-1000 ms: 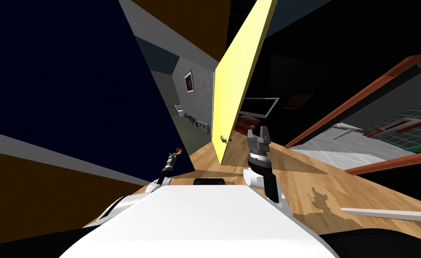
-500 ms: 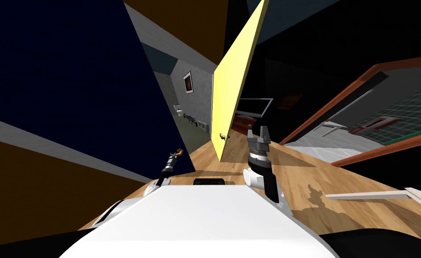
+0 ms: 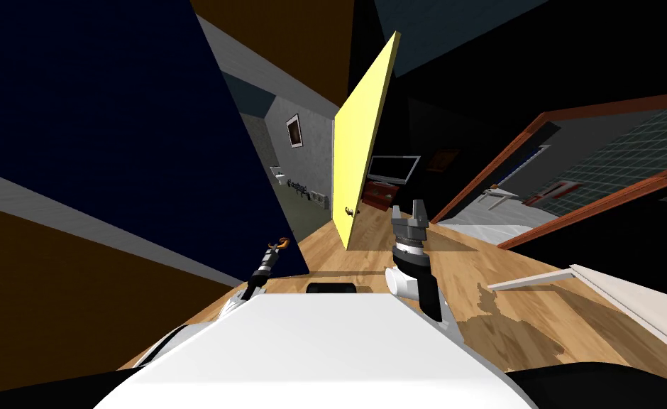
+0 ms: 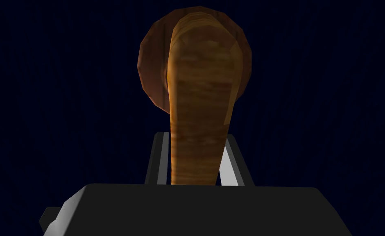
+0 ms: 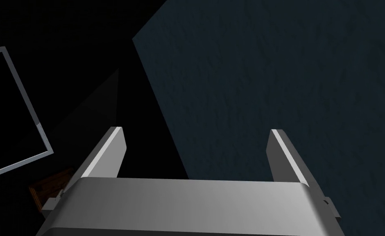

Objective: Pull the door open

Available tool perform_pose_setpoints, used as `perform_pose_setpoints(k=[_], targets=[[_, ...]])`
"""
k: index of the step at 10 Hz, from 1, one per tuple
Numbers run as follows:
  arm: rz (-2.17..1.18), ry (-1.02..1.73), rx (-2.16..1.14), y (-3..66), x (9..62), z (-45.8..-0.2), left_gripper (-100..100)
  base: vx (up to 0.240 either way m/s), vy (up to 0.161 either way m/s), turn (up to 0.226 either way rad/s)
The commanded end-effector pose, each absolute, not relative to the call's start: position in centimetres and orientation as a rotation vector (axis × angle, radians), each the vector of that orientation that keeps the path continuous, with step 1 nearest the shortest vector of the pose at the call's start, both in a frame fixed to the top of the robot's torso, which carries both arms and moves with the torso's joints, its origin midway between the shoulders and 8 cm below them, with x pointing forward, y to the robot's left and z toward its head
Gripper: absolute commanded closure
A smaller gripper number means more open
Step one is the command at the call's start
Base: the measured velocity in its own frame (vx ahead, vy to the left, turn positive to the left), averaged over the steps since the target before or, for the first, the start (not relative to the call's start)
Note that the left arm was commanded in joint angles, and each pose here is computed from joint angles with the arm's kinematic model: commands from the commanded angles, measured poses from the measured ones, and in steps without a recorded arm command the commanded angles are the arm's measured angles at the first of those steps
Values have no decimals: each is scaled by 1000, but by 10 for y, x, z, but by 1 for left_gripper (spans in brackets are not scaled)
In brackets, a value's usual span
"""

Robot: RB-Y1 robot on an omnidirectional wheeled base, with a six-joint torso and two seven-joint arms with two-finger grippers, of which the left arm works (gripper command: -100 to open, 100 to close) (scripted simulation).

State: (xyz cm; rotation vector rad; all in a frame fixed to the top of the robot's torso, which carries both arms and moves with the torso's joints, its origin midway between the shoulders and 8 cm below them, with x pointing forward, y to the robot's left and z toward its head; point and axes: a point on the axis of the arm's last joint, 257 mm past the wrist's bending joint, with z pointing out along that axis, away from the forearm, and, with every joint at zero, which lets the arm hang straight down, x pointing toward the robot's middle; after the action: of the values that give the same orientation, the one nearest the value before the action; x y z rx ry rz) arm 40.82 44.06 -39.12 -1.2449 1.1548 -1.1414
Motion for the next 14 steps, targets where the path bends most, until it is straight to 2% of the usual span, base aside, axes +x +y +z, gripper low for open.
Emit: perform_pose_setpoints(k=[1,9,14], targets=[[-1152,1157,-1240,437,409,-391,100,-59,21,11],[-1214,1218,-1199,438,376,-390,100,-160,48,-101],[-1244,1247,-1181,436,355,-391,100,-85,32,-63]])
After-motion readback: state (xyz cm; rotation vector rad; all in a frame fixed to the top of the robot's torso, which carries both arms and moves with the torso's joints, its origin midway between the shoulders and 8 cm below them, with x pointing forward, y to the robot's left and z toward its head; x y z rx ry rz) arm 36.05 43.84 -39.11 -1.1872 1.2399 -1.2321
